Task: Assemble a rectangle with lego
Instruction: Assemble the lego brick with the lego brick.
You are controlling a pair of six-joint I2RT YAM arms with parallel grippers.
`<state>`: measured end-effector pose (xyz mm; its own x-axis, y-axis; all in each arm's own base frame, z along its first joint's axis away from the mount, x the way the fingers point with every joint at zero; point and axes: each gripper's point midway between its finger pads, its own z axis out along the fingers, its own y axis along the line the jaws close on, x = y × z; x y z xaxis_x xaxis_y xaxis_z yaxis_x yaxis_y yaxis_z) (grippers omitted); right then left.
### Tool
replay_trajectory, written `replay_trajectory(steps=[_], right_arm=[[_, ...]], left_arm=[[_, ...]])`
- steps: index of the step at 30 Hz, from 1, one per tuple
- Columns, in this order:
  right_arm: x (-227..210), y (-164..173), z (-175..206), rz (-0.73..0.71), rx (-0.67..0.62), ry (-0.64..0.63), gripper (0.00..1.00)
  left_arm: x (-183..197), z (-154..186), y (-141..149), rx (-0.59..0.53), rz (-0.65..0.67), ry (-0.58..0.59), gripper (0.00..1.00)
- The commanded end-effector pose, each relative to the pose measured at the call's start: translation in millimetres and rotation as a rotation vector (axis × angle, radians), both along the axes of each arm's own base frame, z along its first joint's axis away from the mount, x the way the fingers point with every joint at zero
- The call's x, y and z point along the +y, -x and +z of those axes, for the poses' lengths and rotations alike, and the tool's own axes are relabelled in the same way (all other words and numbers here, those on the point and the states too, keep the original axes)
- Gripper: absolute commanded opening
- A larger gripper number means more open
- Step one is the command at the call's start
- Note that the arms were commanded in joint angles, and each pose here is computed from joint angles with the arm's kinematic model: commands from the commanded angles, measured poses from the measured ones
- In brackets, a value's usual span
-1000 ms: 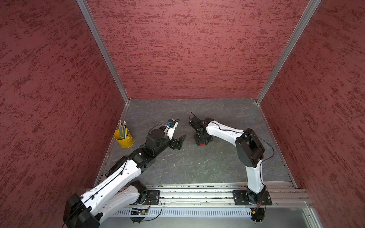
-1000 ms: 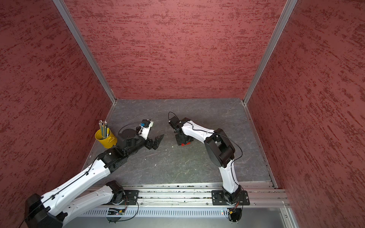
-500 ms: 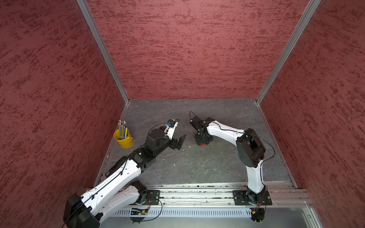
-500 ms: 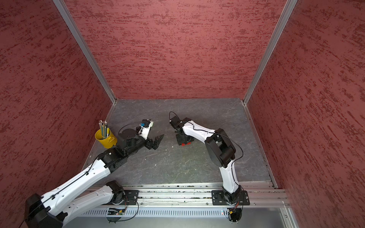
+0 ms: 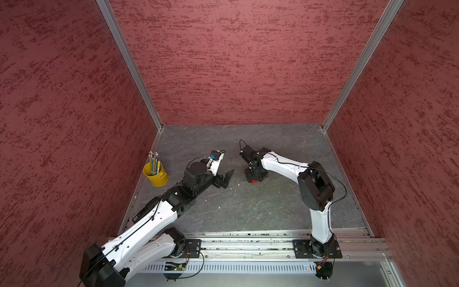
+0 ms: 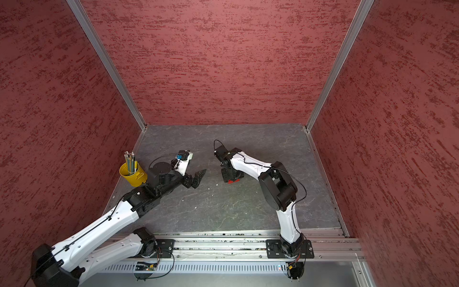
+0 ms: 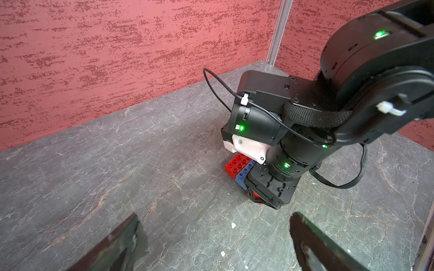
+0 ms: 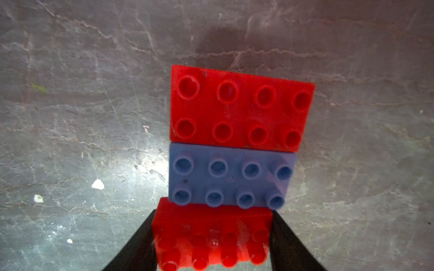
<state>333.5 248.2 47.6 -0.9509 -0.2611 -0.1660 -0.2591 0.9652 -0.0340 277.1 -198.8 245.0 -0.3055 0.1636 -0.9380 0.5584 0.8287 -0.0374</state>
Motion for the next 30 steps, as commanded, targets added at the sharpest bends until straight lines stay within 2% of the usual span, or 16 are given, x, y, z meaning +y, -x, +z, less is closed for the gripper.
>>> replay_trajectory(steps=[1,12,23,30], right_arm=[[-7.6,-1.6,-2.3,-0.008,0.001,-0.007,0.52],[-15.2,0.8,-10.3,-0.015,0.019,0.002,0.52],[-25.3,-0.6,-14.6,-0.012,0.035,0.09,0.52],[-23.5,0.3,-17.1,-0.007,0.04,0.102,0.52]], left_arm=[[2.6,-5.7,-1.1,0.005,0.006,-0.012,1.0],[1.8,-6.7,-2.0,0.009,0.005,-0.012,1.0],[2.7,-6.4,-1.5,0.007,0.006,-0.013,1.0],[2.5,-5.9,-1.8,0.007,0.005,-0.011,1.0]])
